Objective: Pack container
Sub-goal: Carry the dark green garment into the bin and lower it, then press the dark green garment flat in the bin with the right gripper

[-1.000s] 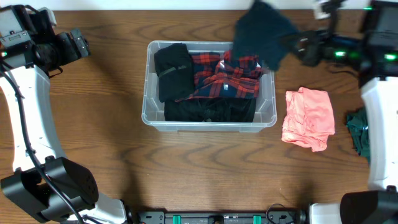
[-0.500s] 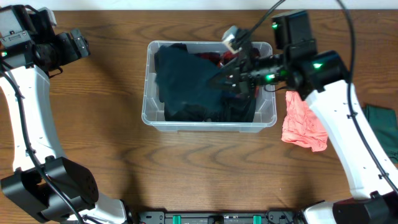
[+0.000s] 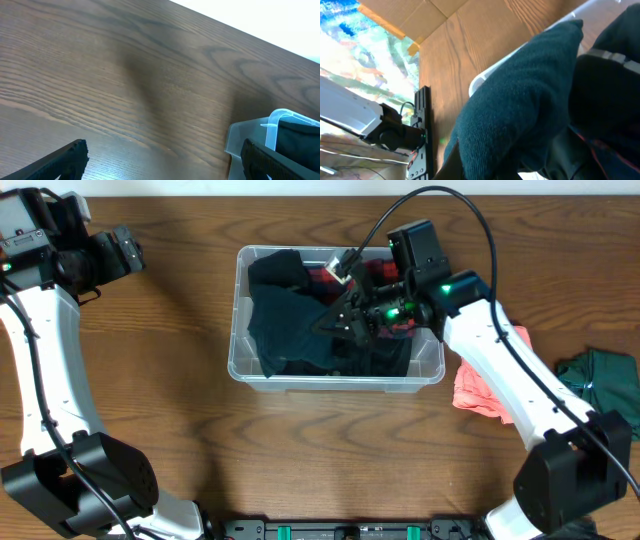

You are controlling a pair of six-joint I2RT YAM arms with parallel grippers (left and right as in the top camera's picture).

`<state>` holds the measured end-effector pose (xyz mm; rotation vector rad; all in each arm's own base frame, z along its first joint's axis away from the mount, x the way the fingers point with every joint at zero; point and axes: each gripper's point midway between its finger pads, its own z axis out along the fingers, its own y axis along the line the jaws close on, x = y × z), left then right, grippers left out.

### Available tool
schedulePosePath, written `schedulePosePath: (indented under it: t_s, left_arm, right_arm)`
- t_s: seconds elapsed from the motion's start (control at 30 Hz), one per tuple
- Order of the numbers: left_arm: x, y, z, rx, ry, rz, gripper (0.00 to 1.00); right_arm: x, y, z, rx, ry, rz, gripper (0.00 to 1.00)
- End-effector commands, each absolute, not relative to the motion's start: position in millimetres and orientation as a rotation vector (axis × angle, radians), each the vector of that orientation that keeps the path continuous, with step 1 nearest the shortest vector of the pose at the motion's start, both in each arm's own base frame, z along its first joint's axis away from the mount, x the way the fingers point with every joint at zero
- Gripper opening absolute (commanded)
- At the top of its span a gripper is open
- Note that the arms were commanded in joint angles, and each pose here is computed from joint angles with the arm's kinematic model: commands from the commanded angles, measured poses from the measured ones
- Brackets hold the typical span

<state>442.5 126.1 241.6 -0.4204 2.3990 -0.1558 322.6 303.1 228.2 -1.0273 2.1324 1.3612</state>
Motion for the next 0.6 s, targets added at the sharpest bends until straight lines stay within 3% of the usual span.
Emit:
schedulePosePath:
  t_s: [0.0,0.03,0.1,0.3,0.37,0.4,0.43,0.57]
  left_arm:
    - [441.8,123.9,244.7,-0.398,2.394,-0.163,0.98]
    - [441.7,123.9,244.6,-0.398,2.395,-0.163,0.98]
    - [441.8,123.9,244.7,-0.398,2.394,-0.163,0.98]
    - [441.7,123.9,244.6,-0.398,2.395,-0.163,0.98]
    - [441.7,123.9,244.6,-0.398,2.395,-0.163,0.98]
    - [441.7,123.9,244.6,-0.398,2.395,-0.163,0.98]
    - [441.7,123.9,244.6,-0.398,2.395,-0.163,0.98]
    - [441.8,123.9,244.7,-0.398,2.394,-0.163,0.98]
  right_arm:
    - [317.8,311.2,222.4,-1.034,2.144,1.413,0.01]
    - [318.1,311.3,219.5,-1.032,2.154,1.416,0.03]
    - [319.5,310.2,213.4,-1.022,2.182,1.400,0.16]
    - [320.3,306.9,206.9,-1.011,2.223,1.362,0.19]
    - [320.5,305.0,203.8,-1.006,2.243,1.341,0.55]
    - [320.8,304.7,203.2,-1.005,2.247,1.337,0.64]
    - [321.3,304.3,202.7,-1.005,2.247,1.331,0.68]
    - [331.2,298.7,201.0,-1.001,2.264,1.214,0.66]
